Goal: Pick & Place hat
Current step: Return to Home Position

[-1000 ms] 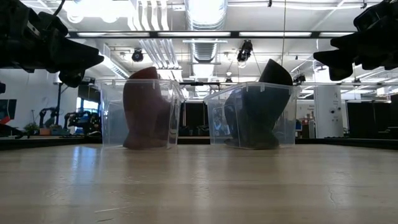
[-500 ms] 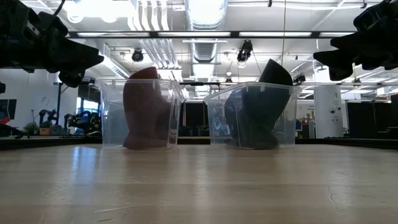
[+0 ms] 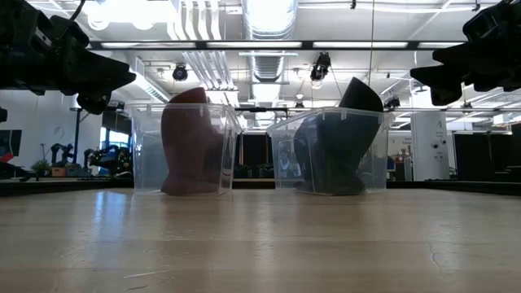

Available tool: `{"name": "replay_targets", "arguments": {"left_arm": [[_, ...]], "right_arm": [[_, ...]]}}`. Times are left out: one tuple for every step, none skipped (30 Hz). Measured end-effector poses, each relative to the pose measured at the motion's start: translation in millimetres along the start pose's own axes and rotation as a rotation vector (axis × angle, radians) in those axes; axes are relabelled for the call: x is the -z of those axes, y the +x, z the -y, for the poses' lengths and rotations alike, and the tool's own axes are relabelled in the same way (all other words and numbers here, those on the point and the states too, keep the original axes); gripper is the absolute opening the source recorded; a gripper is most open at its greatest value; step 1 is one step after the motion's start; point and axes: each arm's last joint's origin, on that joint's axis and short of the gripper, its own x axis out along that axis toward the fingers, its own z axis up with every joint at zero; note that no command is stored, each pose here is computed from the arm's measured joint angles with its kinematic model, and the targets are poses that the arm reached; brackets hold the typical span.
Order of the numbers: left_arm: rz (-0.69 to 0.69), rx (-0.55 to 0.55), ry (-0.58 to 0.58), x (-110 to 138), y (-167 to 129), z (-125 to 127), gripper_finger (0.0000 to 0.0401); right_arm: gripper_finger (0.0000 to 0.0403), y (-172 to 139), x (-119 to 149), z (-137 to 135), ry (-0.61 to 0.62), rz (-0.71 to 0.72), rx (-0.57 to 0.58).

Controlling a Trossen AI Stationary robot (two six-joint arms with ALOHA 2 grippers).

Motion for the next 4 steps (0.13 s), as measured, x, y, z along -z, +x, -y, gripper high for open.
{"name": "replay_targets", "arguments": {"left_arm": [[0.000, 0.000, 0.000, 0.0, 0.0, 0.0, 0.0108], [0.000, 0.000, 0.000, 0.0, 0.0, 0.0, 0.0108], [0.000, 0.000, 0.000, 0.0, 0.0, 0.0, 0.0108], [0.000, 0.000, 0.000, 0.0, 0.0, 0.0, 0.0108]], "right_arm": [[0.0237, 0.0, 0.0, 0.0, -0.001, 0.000, 0.000], [0.0237, 0.0, -0.1, 0.0, -0.004, 0.001, 0.000], [0.0237, 0.0, -0.1, 0.0, -0.004, 0.001, 0.000], [0.0237, 0.0, -0.1, 0.0, -0.004, 0.001, 0.000]]}}
